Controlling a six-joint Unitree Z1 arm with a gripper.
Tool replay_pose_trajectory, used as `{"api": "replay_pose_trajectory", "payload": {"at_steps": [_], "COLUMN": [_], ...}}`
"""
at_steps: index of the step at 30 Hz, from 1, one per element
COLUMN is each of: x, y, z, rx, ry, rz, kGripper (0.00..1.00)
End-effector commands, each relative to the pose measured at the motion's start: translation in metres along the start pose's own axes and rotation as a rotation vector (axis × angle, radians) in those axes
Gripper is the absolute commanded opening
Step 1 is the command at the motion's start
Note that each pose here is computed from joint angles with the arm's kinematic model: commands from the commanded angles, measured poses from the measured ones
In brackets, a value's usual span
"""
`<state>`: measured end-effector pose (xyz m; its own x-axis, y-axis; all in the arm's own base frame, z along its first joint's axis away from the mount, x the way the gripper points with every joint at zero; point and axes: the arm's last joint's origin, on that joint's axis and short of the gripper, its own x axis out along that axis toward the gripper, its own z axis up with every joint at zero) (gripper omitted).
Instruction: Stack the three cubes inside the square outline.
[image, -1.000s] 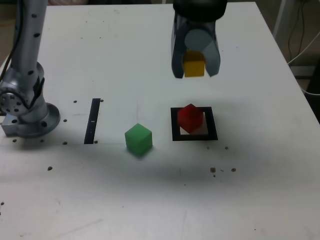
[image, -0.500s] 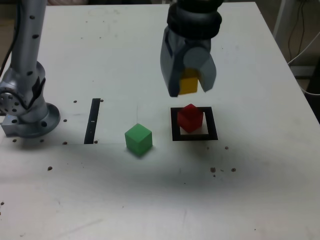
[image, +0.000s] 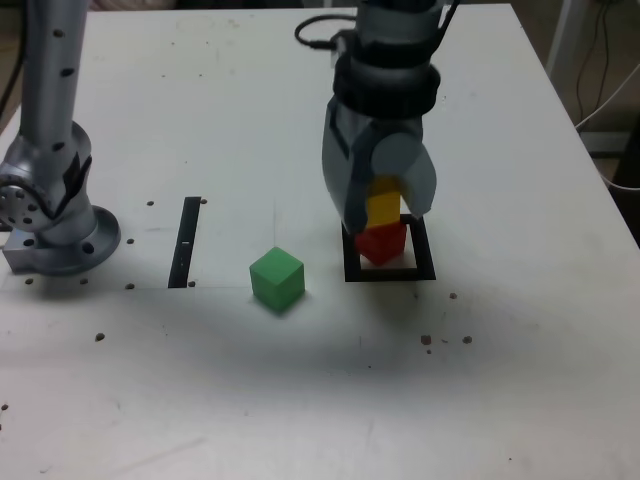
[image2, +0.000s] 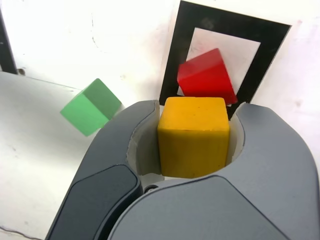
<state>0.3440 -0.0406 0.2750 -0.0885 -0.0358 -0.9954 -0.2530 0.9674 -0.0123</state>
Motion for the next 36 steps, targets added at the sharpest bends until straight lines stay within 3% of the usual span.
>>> {"api": "replay_pose_trajectory", "payload": {"at_steps": [1, 10, 18, 30, 36], "x": [-0.001, -0.003, 0.011, 0.013, 0.017], "y": [0.001, 0.002, 0.001, -0.001, -0.002], "z": [-0.002, 0.0, 0.009, 0.015, 0.015], "rx": [-0.005, -0.011, -0.015, -0.01, -0.009], "ry": [-0.01, -0.014, 0.019, 0.016, 0.032], "rz": [-0.007, 0.021, 0.073, 0.071, 0.06], "kGripper": [0.25, 0.25, 0.25, 0.25, 0.29]}}
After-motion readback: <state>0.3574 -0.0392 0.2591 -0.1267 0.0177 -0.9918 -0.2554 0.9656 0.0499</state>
